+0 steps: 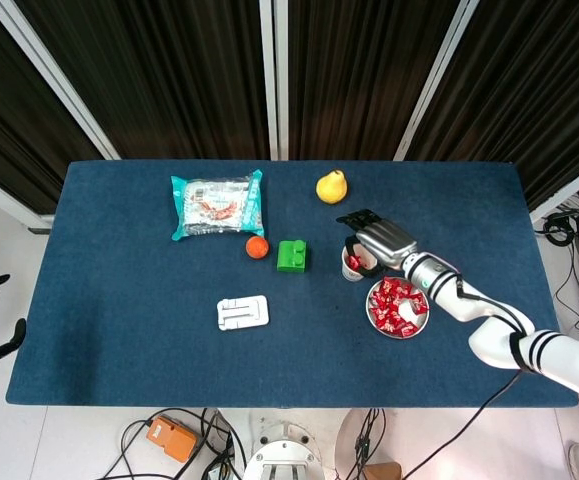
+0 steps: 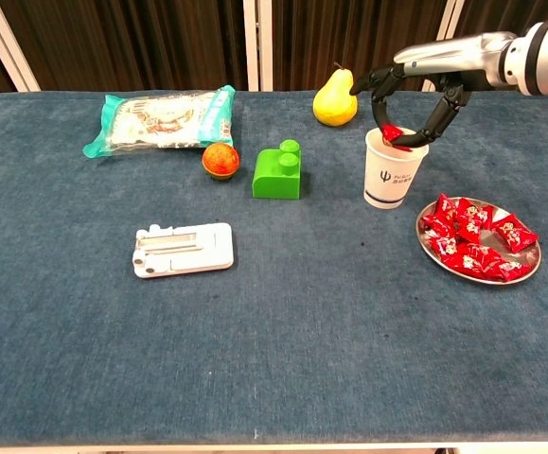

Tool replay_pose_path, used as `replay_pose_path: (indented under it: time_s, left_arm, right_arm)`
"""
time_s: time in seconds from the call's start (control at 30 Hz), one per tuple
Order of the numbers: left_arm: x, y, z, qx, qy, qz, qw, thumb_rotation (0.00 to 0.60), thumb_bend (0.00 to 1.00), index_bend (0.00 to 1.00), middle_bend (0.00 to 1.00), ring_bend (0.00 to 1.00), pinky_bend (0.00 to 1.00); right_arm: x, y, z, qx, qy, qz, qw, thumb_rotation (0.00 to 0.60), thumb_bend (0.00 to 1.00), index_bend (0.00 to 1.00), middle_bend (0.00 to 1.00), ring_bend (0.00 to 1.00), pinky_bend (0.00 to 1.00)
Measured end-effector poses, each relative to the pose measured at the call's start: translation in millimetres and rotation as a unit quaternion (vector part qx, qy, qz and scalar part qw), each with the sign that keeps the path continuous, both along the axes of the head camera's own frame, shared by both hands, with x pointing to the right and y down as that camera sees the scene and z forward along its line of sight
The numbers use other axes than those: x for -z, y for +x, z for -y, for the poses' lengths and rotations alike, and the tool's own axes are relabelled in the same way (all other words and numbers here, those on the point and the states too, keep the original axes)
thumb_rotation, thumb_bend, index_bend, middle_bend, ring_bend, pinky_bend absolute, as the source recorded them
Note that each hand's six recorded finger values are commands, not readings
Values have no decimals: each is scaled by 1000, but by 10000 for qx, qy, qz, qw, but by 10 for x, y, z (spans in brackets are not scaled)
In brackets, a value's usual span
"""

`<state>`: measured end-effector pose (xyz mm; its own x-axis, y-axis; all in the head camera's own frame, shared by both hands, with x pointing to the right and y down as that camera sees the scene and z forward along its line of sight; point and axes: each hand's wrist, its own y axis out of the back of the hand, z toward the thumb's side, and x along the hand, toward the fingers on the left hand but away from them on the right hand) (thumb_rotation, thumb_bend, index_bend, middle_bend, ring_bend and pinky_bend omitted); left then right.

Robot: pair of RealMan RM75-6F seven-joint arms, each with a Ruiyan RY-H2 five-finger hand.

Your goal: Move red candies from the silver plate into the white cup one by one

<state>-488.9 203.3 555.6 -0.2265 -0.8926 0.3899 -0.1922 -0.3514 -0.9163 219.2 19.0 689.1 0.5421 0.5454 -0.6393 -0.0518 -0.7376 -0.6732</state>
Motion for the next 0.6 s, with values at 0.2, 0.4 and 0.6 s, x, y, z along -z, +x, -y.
replay_pose_path:
  time_s: [0.2,0.4,0.6]
  left_arm:
    - [1,3,-1,-2,2,-5,10000,600,341,160,0,0,0]
    - [4,3,-1,0,8,-8,10000,600,341,160,0,0,0]
    - [2,1,-3,1,4,-9,10000,600,341,160,0,0,0]
  right_arm:
    - [-45,44,-18,-2,-68,-109,9999,600,581,530,110,62,8]
    - [-33,59,-13,-35,-48,-99,9999,600,508,485,110,62,8]
    - [52,85,13,-76,47,-21,10000,600,467,466,109,62,8]
